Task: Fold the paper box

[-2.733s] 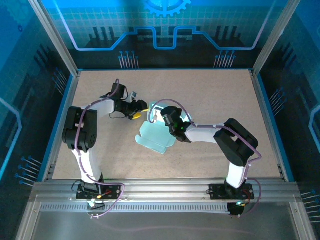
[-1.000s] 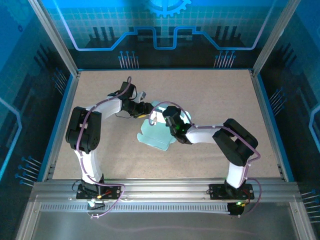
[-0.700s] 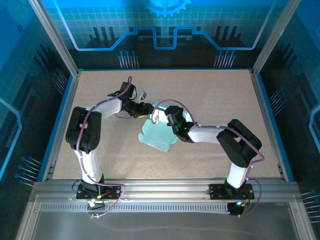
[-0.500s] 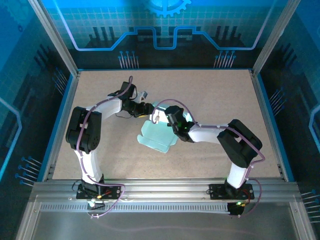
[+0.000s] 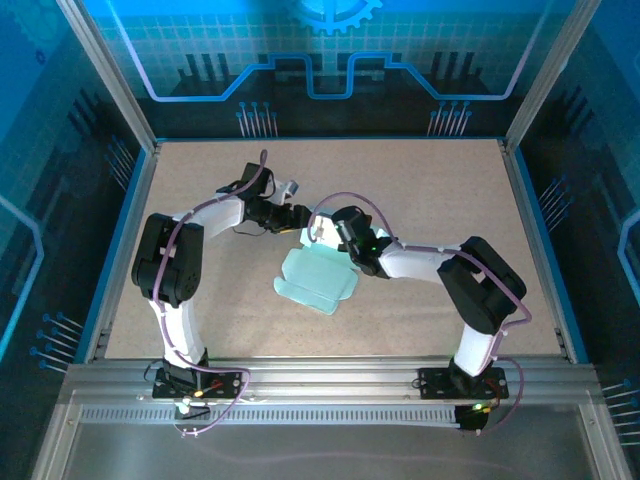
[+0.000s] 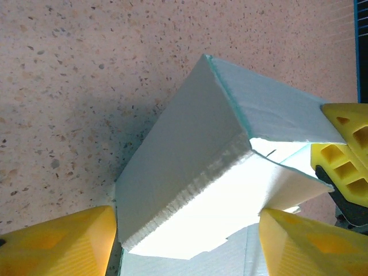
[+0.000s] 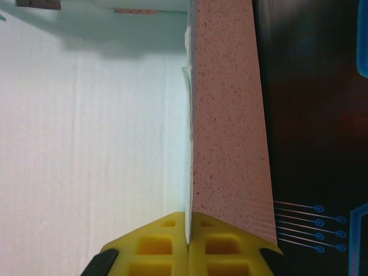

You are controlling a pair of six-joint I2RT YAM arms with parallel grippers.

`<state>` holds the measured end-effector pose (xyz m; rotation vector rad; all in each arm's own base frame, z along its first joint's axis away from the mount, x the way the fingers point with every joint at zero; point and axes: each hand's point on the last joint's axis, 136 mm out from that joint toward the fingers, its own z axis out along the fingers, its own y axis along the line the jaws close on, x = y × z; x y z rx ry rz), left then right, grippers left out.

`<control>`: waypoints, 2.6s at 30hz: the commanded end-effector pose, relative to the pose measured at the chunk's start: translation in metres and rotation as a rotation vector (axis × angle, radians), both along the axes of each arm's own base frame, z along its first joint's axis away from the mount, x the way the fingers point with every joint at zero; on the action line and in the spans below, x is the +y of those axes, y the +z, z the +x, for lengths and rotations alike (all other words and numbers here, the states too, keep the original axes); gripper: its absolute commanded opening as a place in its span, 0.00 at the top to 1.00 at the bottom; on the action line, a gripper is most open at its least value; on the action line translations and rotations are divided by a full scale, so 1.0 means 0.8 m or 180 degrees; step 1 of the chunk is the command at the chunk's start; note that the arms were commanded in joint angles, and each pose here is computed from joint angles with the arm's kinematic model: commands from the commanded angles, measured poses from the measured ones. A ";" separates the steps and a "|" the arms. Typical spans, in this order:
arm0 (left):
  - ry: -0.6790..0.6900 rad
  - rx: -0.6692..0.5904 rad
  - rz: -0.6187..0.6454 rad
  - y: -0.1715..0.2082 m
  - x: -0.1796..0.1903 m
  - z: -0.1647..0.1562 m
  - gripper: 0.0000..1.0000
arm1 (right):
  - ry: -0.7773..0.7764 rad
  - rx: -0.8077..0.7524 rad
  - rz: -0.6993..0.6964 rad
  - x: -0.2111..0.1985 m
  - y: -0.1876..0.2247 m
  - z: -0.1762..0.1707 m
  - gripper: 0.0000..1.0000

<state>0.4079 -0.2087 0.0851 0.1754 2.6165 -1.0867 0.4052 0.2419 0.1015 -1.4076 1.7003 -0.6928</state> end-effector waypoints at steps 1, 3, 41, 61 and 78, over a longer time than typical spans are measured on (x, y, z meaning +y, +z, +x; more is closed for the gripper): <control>-0.0134 -0.0159 -0.0201 0.020 -0.007 -0.003 0.32 | 0.0043 -0.0049 0.0017 0.002 0.025 0.005 1.00; -0.0170 -0.0171 -0.0243 0.021 -0.009 -0.003 0.31 | 0.0049 -0.0032 0.0046 0.003 0.028 0.005 1.00; 0.0651 -0.1086 0.0096 0.073 0.061 0.011 0.13 | 0.0127 -0.0951 -0.0347 0.024 0.045 0.006 1.00; 0.0828 -0.0367 -0.0083 0.020 0.086 0.020 0.35 | 0.0028 -0.0758 -0.0344 0.012 0.037 0.008 1.00; 0.0364 -0.0170 -0.0044 -0.007 0.037 -0.010 0.37 | 0.0009 -0.0752 -0.0239 0.012 0.048 0.015 1.00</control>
